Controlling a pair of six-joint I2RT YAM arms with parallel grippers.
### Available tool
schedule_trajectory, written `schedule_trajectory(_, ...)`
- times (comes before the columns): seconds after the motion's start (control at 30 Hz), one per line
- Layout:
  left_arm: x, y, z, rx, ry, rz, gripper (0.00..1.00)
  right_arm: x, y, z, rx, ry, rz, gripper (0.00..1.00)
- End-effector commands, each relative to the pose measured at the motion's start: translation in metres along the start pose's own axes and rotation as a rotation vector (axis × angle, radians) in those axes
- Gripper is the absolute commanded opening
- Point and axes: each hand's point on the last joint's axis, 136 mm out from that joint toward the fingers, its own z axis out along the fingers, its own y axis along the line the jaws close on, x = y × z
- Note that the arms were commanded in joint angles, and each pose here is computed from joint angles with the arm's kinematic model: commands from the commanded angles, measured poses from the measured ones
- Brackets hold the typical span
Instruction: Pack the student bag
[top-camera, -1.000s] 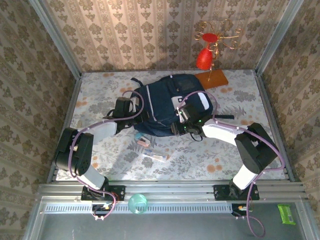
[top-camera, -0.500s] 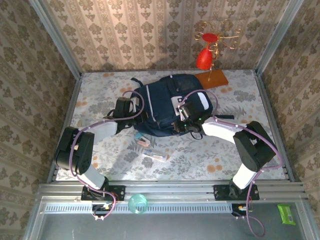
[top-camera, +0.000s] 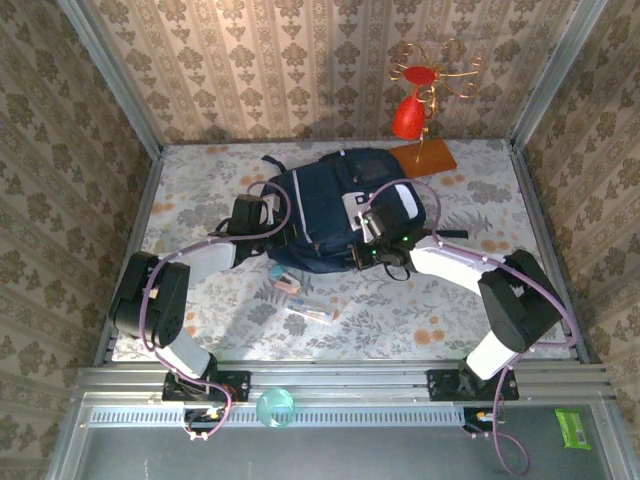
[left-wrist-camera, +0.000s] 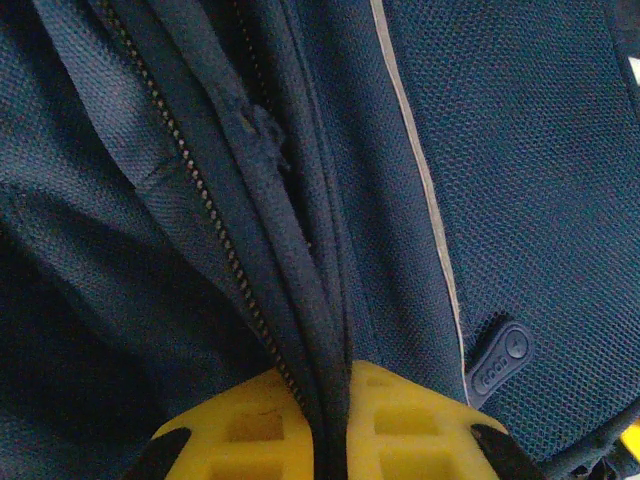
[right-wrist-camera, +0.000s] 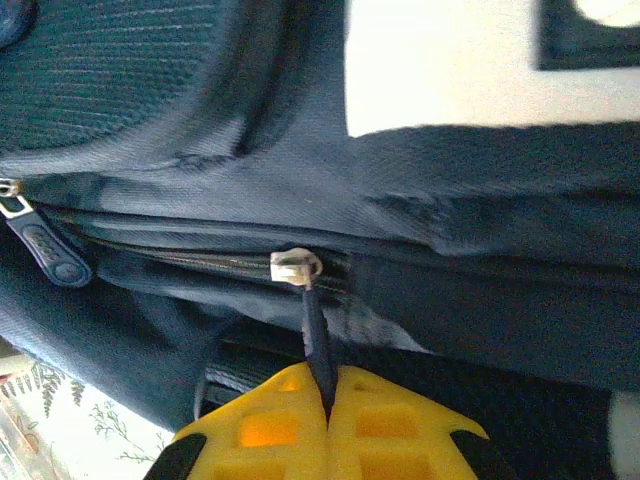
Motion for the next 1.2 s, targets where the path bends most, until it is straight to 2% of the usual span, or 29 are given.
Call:
schedule_trajectory(0.0, 0.005, 0.022, -0.002, -0.085, 0.017, 0.022, 0.00, 0.005, -0.041, -0.015, 0.156, -0.004, 0.072, 0.00)
schedule_trajectory(0.1, 0.002, 0.025, -0.005, -0.089, 0.013, 0.022, 0.00, 0.005, -0.048, -0.019, 0.177, -0.004, 0.093, 0.00)
schedule_trajectory(0.2, -0.005, 0.017, -0.006, -0.060, 0.005, 0.034, 0.00, -0.001, -0.023, -0.019, 0.036, -0.024, 0.068, 0.00)
schedule_trajectory(0.23, -0.007, 0.013, -0.007, -0.043, 0.001, 0.038, 0.04, -0.004, -0.008, -0.020, -0.041, -0.041, 0.059, 0.00)
schedule_trajectory(0.27, -0.010, 0.010, -0.009, -0.035, -0.001, 0.037, 0.20, -0.005, 0.003, -0.022, -0.099, -0.055, 0.059, 0.00)
schedule_trajectory(0.33, -0.014, 0.003, -0.016, -0.036, -0.018, 0.050, 0.40, -0.013, 0.021, -0.028, -0.195, -0.085, 0.070, 0.00)
schedule_trajectory(0.43, -0.015, -0.003, -0.034, -0.070, -0.056, 0.081, 0.53, -0.025, 0.042, -0.042, -0.301, -0.140, 0.087, 0.00)
schedule_trajectory(0.5, -0.011, -0.006, -0.048, -0.104, -0.072, 0.101, 0.57, -0.032, 0.052, -0.052, -0.338, -0.173, 0.087, 0.00)
schedule_trajectory(0.6, -0.003, -0.011, -0.068, -0.140, -0.103, 0.118, 0.59, -0.042, 0.060, -0.063, -0.365, -0.209, 0.098, 0.00)
schedule_trajectory(0.63, 0.007, -0.024, -0.070, -0.118, -0.098, 0.141, 0.59, -0.044, 0.062, -0.064, -0.369, -0.212, 0.101, 0.00)
schedule_trajectory(0.73, 0.022, -0.044, -0.072, -0.078, -0.089, 0.154, 0.54, -0.054, 0.066, -0.080, -0.379, -0.259, 0.098, 0.00)
schedule_trajectory(0.9, 0.043, -0.073, -0.048, -0.010, 0.002, 0.147, 0.43, -0.055, 0.065, -0.081, -0.370, -0.263, 0.099, 0.00)
schedule_trajectory(1.17, 0.051, -0.087, -0.017, -0.017, 0.056, 0.143, 0.45, -0.051, 0.063, -0.078, -0.361, -0.257, 0.093, 0.00)
